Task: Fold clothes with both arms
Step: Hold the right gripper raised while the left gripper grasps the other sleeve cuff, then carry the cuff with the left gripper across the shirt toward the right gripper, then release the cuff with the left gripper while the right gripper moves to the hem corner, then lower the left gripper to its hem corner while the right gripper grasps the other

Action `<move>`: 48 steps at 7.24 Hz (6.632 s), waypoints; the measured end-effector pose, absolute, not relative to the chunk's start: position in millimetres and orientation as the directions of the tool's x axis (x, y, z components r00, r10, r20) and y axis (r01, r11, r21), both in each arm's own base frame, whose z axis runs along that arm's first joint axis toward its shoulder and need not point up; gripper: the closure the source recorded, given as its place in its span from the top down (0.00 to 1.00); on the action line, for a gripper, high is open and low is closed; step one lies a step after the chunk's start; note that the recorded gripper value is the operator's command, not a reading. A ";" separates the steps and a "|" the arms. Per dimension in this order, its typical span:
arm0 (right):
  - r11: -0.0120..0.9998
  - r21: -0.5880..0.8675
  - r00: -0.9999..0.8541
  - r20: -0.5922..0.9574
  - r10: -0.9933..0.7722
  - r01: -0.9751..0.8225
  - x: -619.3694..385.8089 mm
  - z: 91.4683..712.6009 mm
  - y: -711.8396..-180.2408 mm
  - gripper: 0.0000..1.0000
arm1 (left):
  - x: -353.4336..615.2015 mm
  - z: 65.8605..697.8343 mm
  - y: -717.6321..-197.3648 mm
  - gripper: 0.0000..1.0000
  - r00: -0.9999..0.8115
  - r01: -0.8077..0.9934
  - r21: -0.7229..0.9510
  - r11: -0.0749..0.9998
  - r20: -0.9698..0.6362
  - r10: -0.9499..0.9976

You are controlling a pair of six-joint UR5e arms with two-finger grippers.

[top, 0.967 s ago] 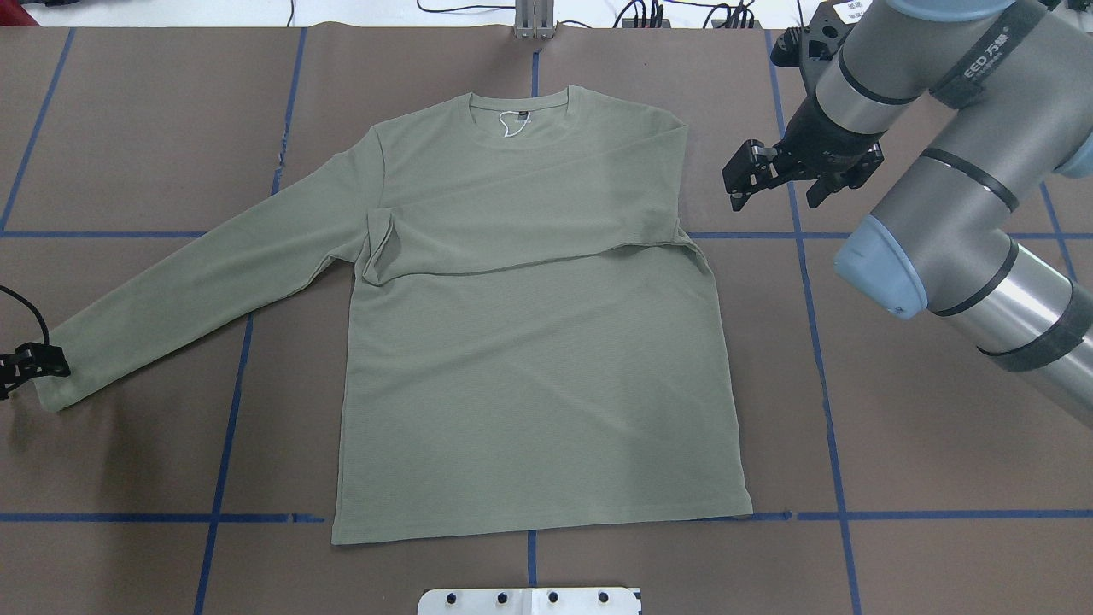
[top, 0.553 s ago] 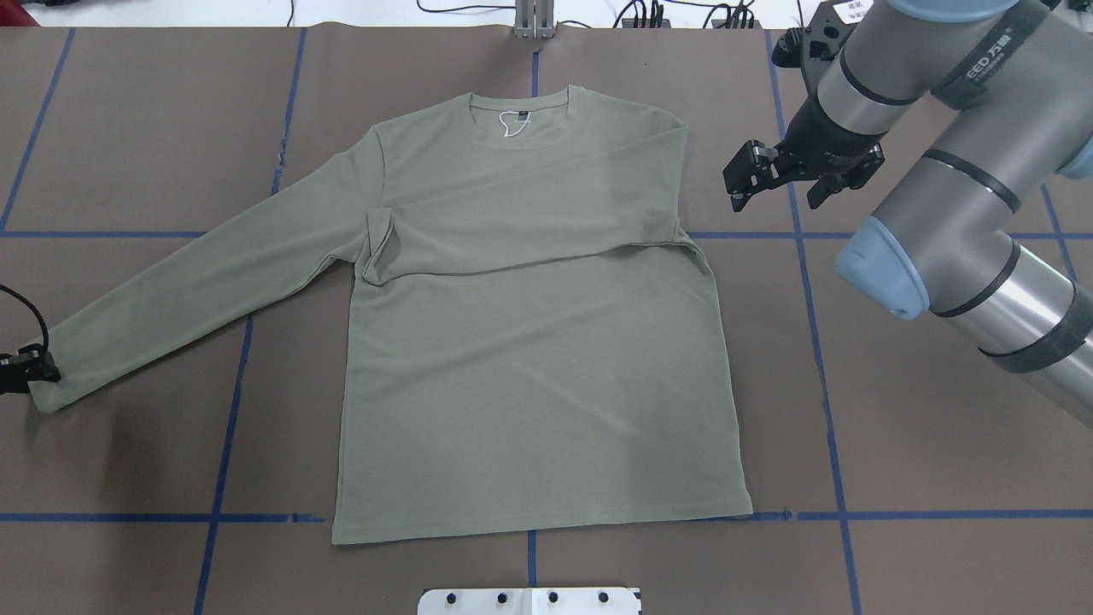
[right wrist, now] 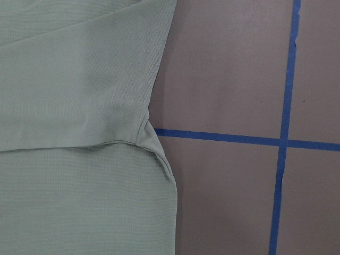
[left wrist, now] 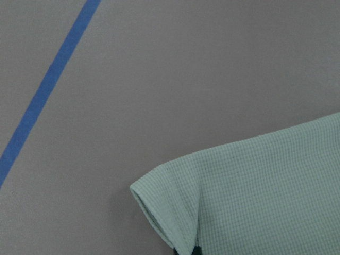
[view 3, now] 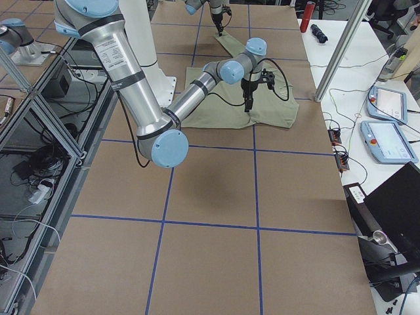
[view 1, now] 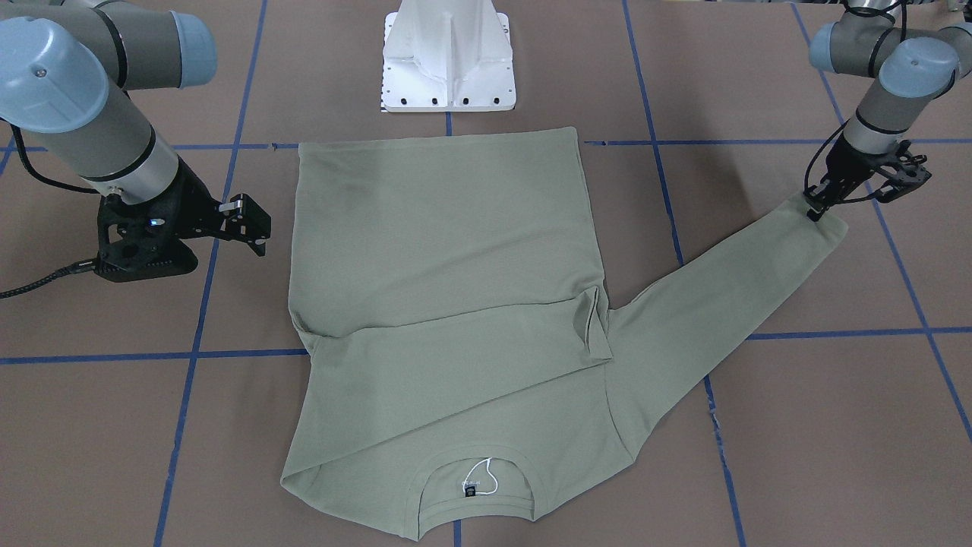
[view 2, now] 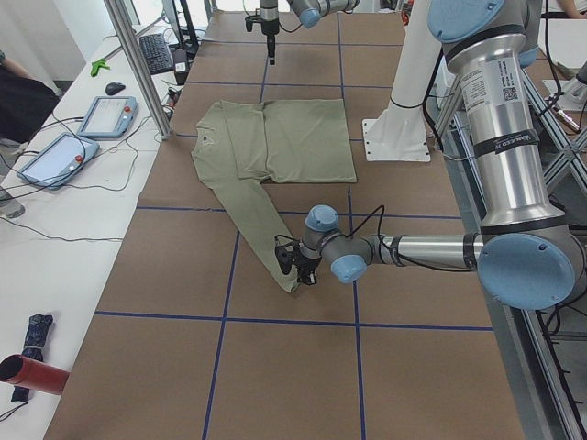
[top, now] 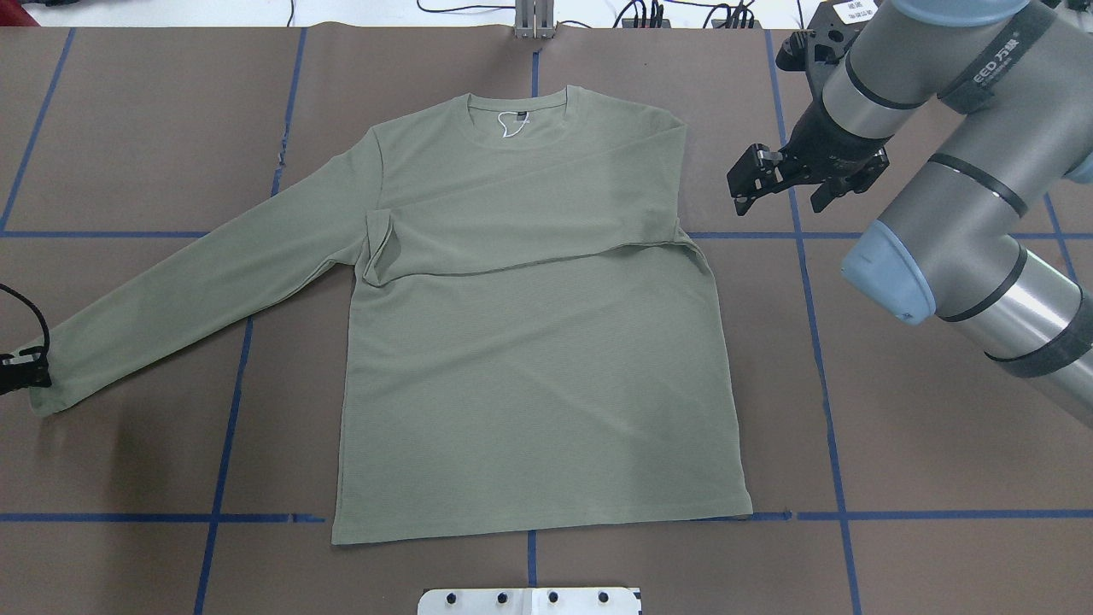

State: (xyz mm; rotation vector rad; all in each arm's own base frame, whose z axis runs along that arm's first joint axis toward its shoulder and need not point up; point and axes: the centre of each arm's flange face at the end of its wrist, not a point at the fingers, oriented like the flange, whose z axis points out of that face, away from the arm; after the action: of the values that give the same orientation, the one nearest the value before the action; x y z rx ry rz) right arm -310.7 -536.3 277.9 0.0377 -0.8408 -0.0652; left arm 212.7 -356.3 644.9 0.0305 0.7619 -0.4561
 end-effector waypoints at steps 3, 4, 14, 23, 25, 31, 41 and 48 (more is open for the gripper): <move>0.997 0.057 0.665 0.743 -0.071 0.043 -307.1 281.9 -532.1 1.00 | 219.4 543.3 -359.2 0.00 0.621 0.389 -0.152 0.909 -0.685 -0.380; 0.998 0.055 0.666 0.743 -0.070 0.044 -305.3 284.8 -529.5 1.00 | 230.6 500.3 -368.5 0.00 0.609 0.382 -0.156 0.911 -0.699 -0.375; 0.998 -0.038 0.724 0.689 -0.005 0.043 -242.4 387.7 -459.5 1.00 | 467.0 73.1 -506.4 0.00 0.324 0.403 -0.355 0.844 -0.806 -0.495; 0.999 -0.038 0.723 0.691 0.006 0.028 -239.3 385.4 -464.7 1.00 | 660.3 6.0 -441.5 1.00 0.158 0.329 -0.370 0.869 -0.885 -0.437; 0.999 -0.038 0.723 0.691 0.006 0.028 -239.7 385.0 -465.3 1.00 | 677.9 20.9 -432.7 0.99 0.157 0.338 -0.281 0.898 -0.924 -0.348; 0.999 0.041 0.651 0.758 -0.040 0.014 -295.2 360.3 -433.6 1.00 | 555.6 143.8 -417.4 0.99 0.356 0.293 -0.062 0.954 -0.919 -0.169; 0.999 0.016 0.659 0.752 0.020 -0.048 -455.3 386.5 -242.2 0.77 | 430.8 141.2 -356.6 0.99 0.463 0.233 0.049 0.971 -0.884 -0.067; 0.999 0.004 0.676 0.737 0.020 -0.034 -462.4 396.5 -239.9 0.11 | 430.3 141.4 -356.2 0.99 0.462 0.233 0.048 0.971 -0.884 -0.067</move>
State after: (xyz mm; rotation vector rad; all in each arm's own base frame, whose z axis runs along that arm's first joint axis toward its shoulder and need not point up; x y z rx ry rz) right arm -462.4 -239.9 396.5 0.0174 -0.8280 0.0304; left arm 430.3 -356.2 141.4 0.1712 1.0764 -0.1857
